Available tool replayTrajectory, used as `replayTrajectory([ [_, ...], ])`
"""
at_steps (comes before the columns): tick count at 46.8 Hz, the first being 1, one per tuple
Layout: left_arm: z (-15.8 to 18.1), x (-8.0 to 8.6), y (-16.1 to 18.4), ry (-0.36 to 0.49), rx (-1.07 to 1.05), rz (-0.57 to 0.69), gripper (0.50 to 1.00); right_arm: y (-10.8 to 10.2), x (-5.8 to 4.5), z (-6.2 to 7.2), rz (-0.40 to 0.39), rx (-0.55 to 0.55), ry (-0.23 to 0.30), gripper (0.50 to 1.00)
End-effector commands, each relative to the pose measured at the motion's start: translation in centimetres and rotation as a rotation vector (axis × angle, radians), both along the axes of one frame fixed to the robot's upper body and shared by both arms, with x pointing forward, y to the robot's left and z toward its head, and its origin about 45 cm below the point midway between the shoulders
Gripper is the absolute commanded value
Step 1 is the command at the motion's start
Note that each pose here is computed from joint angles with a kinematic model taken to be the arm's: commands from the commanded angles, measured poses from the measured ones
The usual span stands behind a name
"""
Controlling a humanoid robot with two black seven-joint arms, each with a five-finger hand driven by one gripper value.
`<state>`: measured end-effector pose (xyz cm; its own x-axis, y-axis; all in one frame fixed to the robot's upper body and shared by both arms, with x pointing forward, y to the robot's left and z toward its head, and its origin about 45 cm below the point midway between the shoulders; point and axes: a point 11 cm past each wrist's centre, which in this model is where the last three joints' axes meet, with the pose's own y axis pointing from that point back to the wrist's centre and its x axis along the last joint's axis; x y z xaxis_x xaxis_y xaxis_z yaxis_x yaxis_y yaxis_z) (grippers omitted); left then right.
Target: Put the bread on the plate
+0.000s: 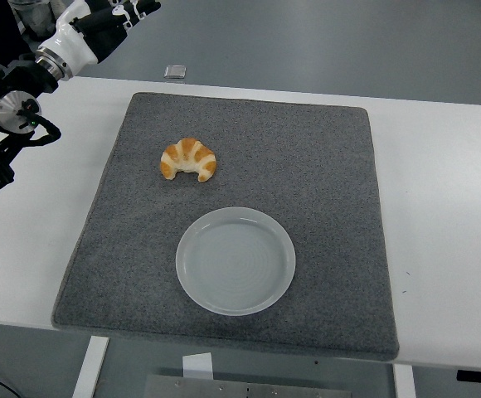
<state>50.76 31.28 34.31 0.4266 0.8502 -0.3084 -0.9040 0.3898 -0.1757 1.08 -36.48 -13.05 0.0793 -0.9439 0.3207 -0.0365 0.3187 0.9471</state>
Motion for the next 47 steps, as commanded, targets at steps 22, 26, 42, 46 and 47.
replayTrajectory([
  [22,11.7,1.1,-3.8,-0.19,0.428,-0.024,0.99,0.0,0.0,0.0,0.0,0.002,-0.001,0.952],
  [26,13.3,0.5,-5.1,-0.238,0.474,-0.061,0.992,0.0,0.0,0.0,0.0,0.002,0.001,0.952],
  [42,16.3,-5.5,-9.7,-0.441,0.731,-0.276,0.992,0.0,0.0,0.0,0.0,0.002,-0.001,0.952],
  [46,15.6,-6.6,-10.0,-0.487,0.854,-0.301,0.992,0.0,0.0,0.0,0.0,0.002,-0.001,0.952],
  [47,15.4,-6.7,-10.1,-0.496,0.881,-0.306,0.992,0.0,0.0,0.0,0.0,0.002,0.001,0.954],
])
